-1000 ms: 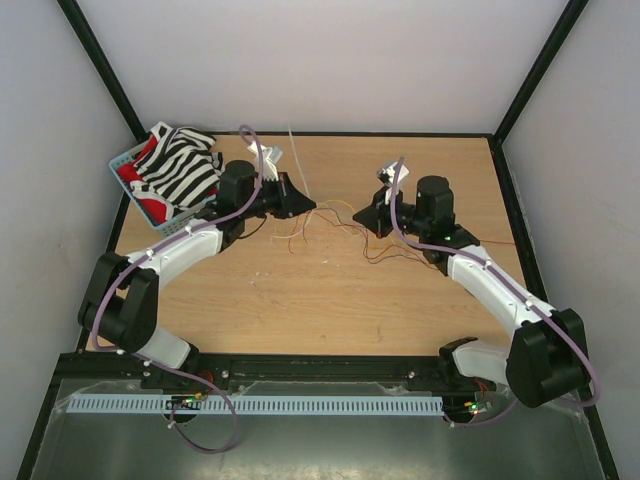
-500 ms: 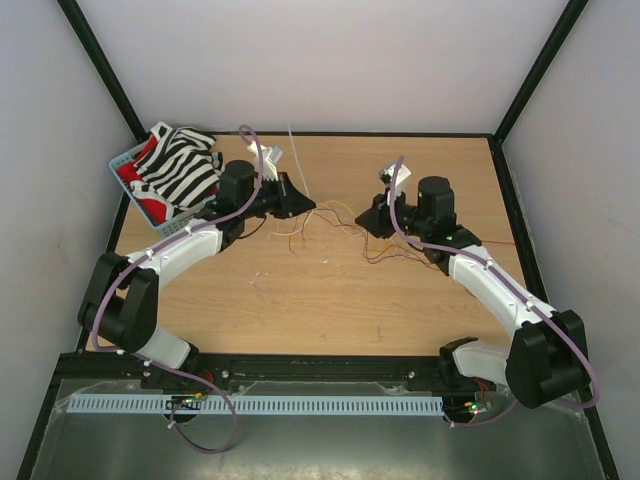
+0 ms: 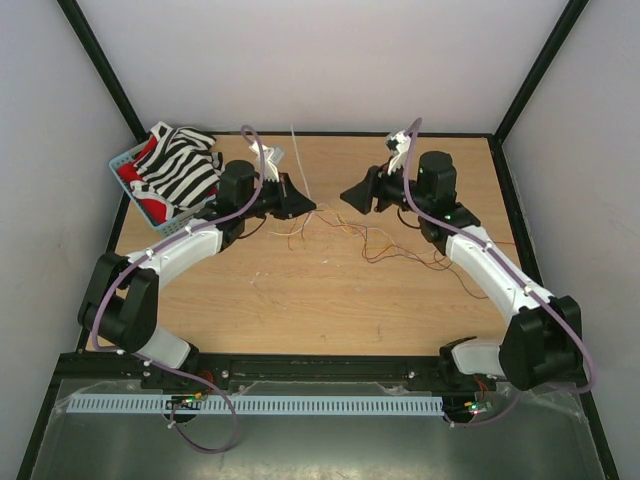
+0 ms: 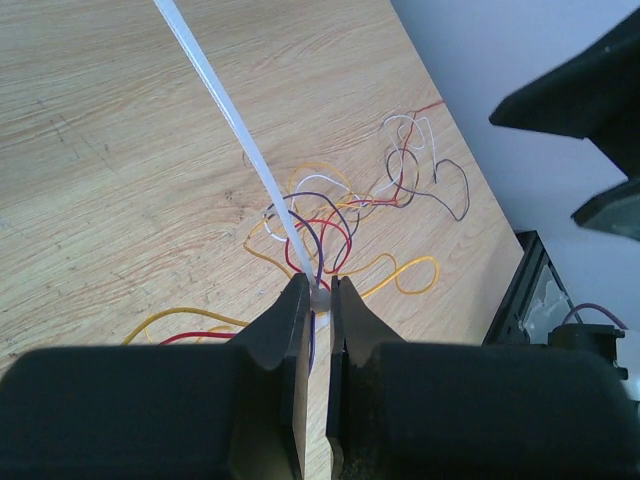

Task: Zip-tie the wires
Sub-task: Adjust the cable at the center of the board.

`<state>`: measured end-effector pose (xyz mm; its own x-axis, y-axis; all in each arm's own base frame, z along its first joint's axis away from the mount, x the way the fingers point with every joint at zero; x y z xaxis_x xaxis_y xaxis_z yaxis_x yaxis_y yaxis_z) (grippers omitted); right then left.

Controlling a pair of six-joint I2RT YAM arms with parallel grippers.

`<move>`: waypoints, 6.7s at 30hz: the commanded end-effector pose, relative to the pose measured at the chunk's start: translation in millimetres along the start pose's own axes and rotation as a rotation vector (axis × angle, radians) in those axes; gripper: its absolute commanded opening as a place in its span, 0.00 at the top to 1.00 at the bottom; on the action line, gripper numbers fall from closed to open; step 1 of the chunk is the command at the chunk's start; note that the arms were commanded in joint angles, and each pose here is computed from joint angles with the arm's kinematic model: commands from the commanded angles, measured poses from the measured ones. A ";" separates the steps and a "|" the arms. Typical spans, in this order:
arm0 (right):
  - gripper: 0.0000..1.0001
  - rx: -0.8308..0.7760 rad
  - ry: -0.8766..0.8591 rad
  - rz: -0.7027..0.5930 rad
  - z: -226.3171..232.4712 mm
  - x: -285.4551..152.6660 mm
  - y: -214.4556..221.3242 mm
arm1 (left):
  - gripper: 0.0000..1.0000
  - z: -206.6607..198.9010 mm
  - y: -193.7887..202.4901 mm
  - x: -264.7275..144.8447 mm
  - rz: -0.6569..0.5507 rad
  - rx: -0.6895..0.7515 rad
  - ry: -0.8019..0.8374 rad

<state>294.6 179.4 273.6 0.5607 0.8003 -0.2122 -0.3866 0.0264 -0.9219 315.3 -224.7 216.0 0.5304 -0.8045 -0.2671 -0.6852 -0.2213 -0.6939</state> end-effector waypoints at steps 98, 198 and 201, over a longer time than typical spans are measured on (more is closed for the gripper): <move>0.52 -0.111 -0.284 0.213 103.0 59.2 184.7 | 1.00 -11.8 -18.5 -7.3 -0.049 -0.011 0.009; 1.00 0.267 -0.118 -0.106 1.9 94.1 -38.0 | 1.00 -28.8 14.9 22.7 0.113 0.032 0.134; 1.00 0.249 -0.098 -0.133 -0.4 93.1 -50.8 | 1.00 -28.8 19.9 24.8 0.125 0.032 0.133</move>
<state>350.3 254.5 263.4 0.4860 0.8629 -0.1387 -0.6050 0.2176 -0.7660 309.7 -253.8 223.1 0.4331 -0.8692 -0.2384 -0.6929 -0.1519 -0.7049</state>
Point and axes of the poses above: each gripper's point midway between its finger pads, its own x axis out along the fingers, its own z axis along the line the jaws close on, y = z × x, the point moved 7 cm from there along -x, back along the fingers, and after that the axes turned 4 degrees about -x, right-handed, at the moved point
